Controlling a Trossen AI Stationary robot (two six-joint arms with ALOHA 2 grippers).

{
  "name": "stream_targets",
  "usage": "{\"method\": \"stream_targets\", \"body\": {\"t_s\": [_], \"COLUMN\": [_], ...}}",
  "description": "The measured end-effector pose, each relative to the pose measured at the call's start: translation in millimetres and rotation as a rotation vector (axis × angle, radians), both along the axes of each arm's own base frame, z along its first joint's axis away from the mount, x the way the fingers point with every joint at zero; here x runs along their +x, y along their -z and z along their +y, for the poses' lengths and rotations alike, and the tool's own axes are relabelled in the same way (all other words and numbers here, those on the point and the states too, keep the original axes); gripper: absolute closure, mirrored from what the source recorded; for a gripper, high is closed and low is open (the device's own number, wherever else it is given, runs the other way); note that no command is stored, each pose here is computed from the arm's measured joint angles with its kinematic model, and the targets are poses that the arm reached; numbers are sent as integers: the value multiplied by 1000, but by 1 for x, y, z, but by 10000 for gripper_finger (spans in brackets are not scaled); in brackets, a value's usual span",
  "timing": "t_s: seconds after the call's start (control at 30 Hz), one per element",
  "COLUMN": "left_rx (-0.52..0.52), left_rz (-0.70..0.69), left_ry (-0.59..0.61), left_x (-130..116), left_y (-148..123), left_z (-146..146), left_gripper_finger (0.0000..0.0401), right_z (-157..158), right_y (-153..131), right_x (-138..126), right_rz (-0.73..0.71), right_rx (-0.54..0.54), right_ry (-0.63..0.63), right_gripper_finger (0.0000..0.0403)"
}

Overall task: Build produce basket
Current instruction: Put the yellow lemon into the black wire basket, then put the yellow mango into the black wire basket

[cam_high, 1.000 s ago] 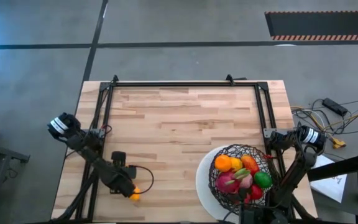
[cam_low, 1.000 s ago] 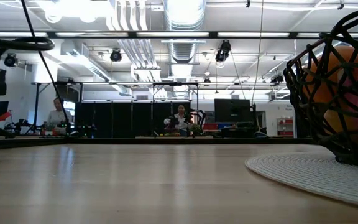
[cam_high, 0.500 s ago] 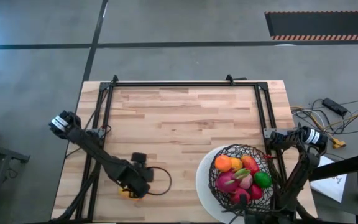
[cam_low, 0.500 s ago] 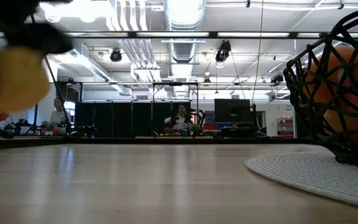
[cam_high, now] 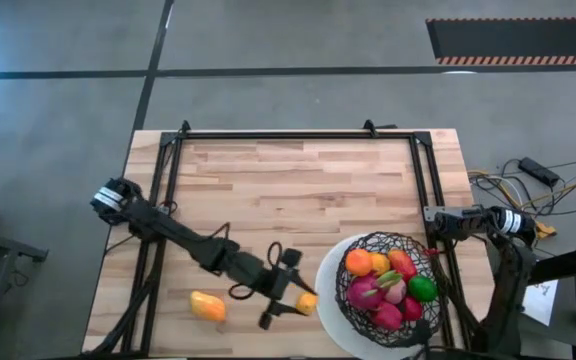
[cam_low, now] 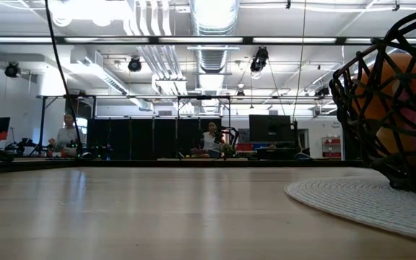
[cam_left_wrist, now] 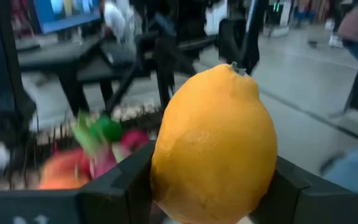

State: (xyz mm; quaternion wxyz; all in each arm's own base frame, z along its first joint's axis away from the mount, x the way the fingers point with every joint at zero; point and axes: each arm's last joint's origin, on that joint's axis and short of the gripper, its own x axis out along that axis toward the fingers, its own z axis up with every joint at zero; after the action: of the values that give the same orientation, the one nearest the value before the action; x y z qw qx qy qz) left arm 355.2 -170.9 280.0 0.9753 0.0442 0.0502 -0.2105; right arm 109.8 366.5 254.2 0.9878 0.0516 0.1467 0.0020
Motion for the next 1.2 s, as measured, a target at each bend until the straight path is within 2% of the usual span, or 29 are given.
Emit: {"method": "stream_targets", "body": {"t_s": [0.13,0.2,0.27,0.37,0.5,0.6,0.9,1.07,1.2], "left_rx": [14,14,-31,-91,-154,-188,-171,-147,-112], "left_rz": [-38,0,24,127,260,301,321,292,283], "left_ry": [-20,-48,-90,-149,-209,-228,-226,-193,-195], "left_x": [37,57,77,100,116,118,117,121,116], "left_y": [11,21,28,38,53,63,69,56,26], "left_z": [3,6,10,19,29,31,32,40,45], "left_gripper_finger": [216,216,216,207,178,170,162,131,111], "right_z": [-3,-5,-7,-9,-9,-9,-9,-9,-9], "right_y": [-3,-2,0,4,4,5,5,6,7], "right_x": [-2,1,4,9,9,8,8,8,8], "right_rz": [-53,-56,-53,-41,-36,-36,-36,-36,-36], "right_rx": [-58,-76,-89,-88,-84,-84,-94,-96,-98], "right_ry": [51,60,68,77,74,69,67,67,68], "right_gripper_finger": [74,74,74,74,74,74,74,74,74]}}
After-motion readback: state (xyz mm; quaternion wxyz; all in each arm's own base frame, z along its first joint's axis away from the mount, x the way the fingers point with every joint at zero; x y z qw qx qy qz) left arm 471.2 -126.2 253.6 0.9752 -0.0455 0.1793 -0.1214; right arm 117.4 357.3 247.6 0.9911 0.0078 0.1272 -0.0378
